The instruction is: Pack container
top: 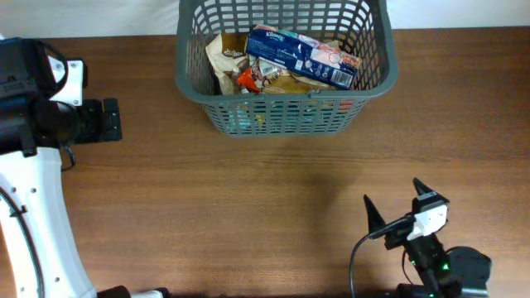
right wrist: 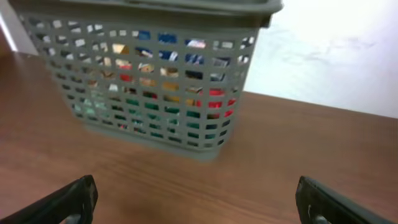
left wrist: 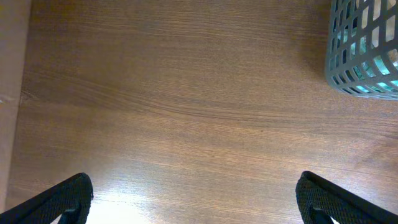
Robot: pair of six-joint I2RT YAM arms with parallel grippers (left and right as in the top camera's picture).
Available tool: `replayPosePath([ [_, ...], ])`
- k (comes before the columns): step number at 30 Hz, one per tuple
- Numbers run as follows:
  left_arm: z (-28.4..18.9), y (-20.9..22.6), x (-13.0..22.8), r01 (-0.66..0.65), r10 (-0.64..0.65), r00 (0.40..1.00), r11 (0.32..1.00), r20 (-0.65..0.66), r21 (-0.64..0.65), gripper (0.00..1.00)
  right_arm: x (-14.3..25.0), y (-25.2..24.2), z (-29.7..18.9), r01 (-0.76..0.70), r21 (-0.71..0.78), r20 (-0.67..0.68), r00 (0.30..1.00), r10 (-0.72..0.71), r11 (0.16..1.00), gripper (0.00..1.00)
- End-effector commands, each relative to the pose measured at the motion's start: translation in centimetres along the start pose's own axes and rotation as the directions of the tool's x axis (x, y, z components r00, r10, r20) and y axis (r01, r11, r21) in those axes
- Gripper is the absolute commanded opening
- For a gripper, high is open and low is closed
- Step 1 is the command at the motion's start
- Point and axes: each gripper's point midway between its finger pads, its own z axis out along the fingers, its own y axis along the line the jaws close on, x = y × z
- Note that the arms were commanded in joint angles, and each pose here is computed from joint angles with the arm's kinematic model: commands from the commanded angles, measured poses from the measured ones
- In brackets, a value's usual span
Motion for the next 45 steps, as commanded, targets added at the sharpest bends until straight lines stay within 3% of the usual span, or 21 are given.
replayPosePath([
  [1,0.0,0.0,-0.1,0.018,-0.018,1.0,1.0,0.002,0.007,0.99,0.7,0.7,0.3,-0.005,-0.036,-0.003,1.0,0.005,0.999,0.99],
  [21,0.0,0.0,-0.1,0.018,-0.018,1.0,1.0,0.002,0.007,0.99,6.1,0.3,2.1,-0.02,0.001,-0.094,0.995,0.02,1.0,0.99],
  [45,0.0,0.0,-0.1,0.018,-0.018,1.0,1.0,0.002,0.007,0.99,5.8,0.3,2.2,-0.014,-0.001,-0.077,0.997,0.014,1.0,0.99],
])
